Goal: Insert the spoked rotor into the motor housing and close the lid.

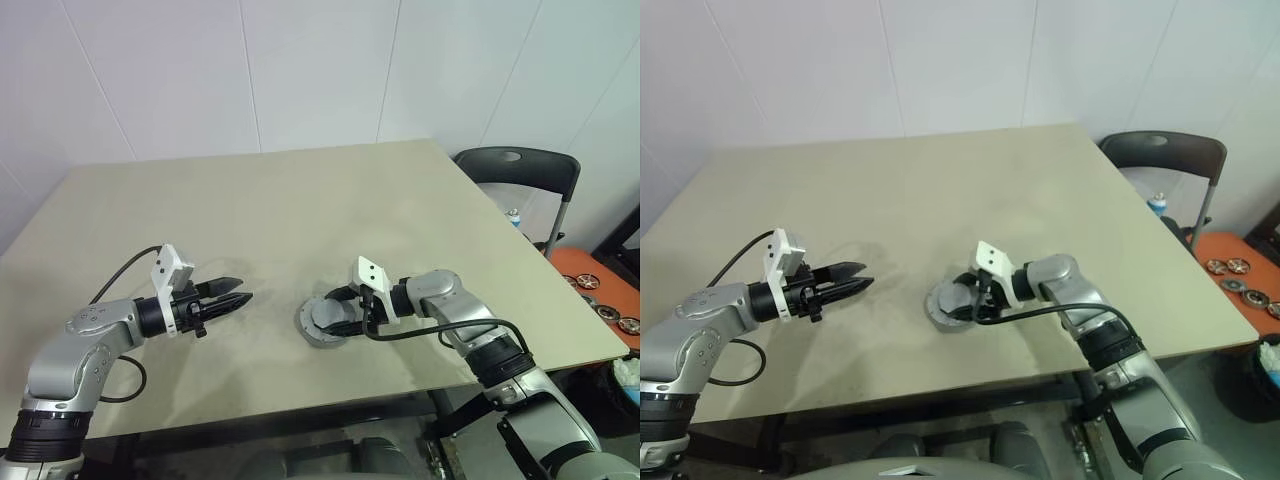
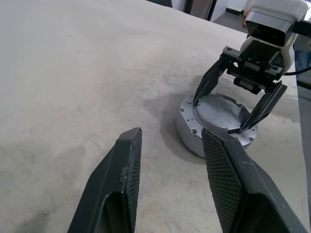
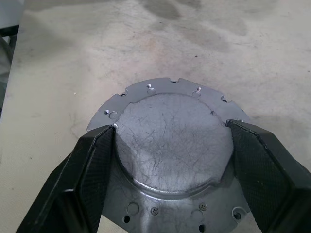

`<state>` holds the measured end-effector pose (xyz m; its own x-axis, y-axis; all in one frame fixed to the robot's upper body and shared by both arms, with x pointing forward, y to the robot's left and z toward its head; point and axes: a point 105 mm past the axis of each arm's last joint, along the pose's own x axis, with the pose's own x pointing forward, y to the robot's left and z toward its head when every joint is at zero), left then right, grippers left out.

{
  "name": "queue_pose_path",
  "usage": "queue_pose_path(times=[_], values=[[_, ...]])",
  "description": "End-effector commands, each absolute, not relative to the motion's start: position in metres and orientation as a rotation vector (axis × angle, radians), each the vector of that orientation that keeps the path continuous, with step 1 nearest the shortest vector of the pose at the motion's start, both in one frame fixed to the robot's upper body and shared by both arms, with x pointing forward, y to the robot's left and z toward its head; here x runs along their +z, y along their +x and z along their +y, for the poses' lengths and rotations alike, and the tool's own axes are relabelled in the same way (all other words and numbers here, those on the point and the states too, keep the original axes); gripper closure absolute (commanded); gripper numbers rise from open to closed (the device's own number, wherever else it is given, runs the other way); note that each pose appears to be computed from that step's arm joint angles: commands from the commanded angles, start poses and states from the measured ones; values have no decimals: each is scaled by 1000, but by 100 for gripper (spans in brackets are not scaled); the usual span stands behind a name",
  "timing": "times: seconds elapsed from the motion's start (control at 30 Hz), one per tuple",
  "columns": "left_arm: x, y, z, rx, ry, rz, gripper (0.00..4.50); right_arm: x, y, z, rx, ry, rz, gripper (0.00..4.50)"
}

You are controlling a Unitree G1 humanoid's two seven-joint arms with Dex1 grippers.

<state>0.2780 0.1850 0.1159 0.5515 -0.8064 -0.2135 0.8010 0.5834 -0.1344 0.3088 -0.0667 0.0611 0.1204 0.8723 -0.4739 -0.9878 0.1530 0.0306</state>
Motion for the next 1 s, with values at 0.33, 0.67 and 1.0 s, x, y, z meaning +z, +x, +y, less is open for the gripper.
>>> queue_pose_path(times=[0.33,0.67,1.0], values=[[129,281,180,-960,-2,212,241,38,304,-78,1385,-458,486,118],[134,290,162,-997,-9,181,241,29,297,-77,1405,-415,559,118],[116,312,121,-1096,-63,223,281,25,293,-74,1387,-392,563,121]])
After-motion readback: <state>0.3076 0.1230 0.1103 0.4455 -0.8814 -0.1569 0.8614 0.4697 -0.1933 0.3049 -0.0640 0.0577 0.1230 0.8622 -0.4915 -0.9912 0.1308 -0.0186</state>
